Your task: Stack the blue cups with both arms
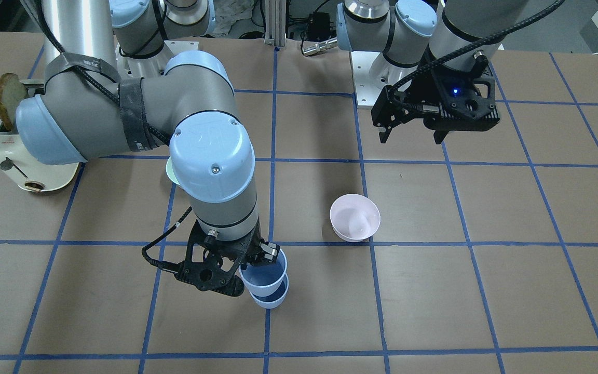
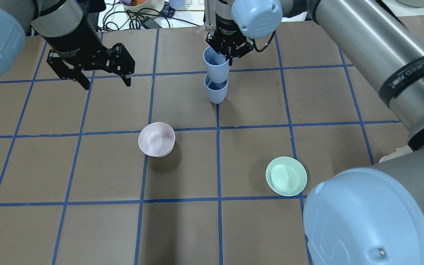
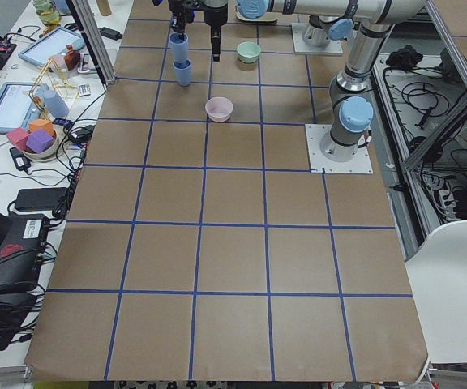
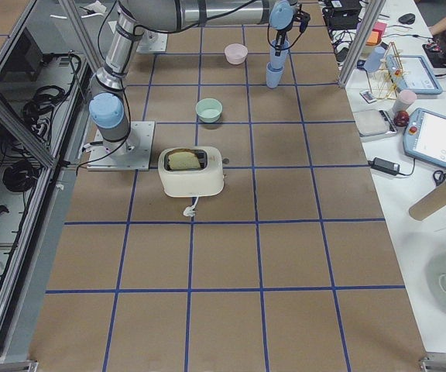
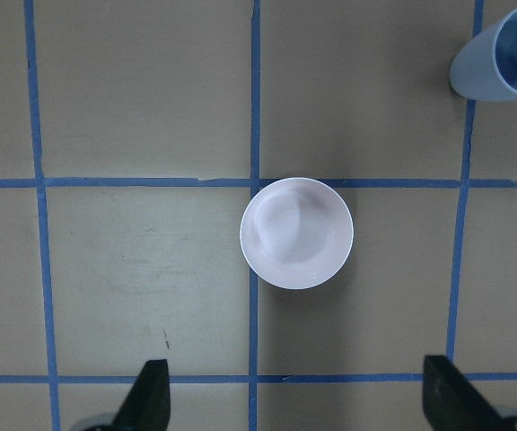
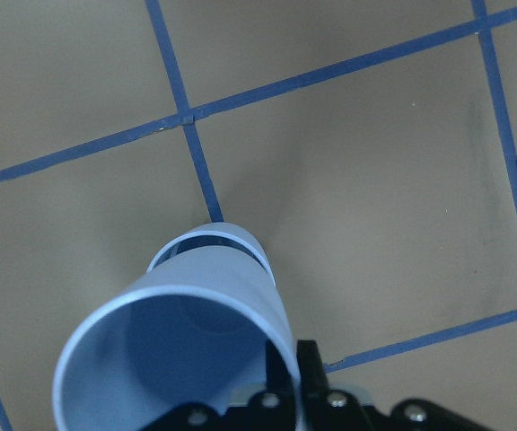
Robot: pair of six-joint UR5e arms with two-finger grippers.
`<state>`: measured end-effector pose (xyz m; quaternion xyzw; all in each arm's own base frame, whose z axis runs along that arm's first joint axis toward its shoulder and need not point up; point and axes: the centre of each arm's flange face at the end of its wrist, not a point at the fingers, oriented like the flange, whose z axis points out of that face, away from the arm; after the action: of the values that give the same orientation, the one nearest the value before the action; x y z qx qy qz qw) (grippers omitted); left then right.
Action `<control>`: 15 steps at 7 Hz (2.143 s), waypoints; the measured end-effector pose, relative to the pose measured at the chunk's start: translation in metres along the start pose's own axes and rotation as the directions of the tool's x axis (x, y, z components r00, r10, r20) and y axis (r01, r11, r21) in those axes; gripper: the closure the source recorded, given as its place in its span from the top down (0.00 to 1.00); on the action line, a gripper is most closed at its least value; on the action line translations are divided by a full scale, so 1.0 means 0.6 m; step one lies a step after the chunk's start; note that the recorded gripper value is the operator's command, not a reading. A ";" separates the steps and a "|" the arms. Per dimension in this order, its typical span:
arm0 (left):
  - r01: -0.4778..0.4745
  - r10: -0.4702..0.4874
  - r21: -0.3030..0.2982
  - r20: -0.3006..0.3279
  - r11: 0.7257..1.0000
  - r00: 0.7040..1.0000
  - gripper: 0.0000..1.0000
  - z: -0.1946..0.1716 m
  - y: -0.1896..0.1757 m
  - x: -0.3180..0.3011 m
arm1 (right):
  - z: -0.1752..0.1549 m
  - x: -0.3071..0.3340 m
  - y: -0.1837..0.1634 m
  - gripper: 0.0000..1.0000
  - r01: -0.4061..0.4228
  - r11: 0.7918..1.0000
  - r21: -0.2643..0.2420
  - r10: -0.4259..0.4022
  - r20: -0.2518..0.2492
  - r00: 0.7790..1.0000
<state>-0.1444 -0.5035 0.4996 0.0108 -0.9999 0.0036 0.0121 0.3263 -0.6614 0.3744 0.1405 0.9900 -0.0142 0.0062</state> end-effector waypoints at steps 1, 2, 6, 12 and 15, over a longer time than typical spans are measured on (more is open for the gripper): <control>-0.001 0.001 0.000 0.000 1.000 1.000 1.00 0.000 0.000 0.000 | 0.011 -0.002 -0.002 0.14 -0.002 1.000 -0.007 0.002 -0.004 1.000; -0.001 0.001 0.001 0.000 1.000 1.000 1.00 -0.001 0.000 0.000 | 0.020 -0.004 -0.004 0.14 -0.003 1.000 -0.016 0.003 -0.003 1.000; -0.001 0.001 0.000 0.000 1.000 1.000 1.00 0.000 0.000 -0.001 | 0.039 -0.008 -0.008 1.00 -0.003 1.000 -0.026 0.003 -0.006 1.000; -0.001 0.001 0.002 0.000 1.000 1.000 1.00 -0.001 0.000 0.000 | -0.088 0.256 -0.153 1.00 0.242 0.968 -0.074 -0.248 -0.087 0.965; 0.000 0.000 0.002 0.000 1.000 1.000 1.00 -0.002 0.000 0.000 | -0.182 0.364 -0.085 1.00 0.314 0.936 -0.158 -0.330 -0.081 0.941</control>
<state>-0.1443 -0.5035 0.5005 0.0109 -0.9999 0.0046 0.0120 0.1012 -0.6466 0.4811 -0.0239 0.9969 0.0634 -0.0388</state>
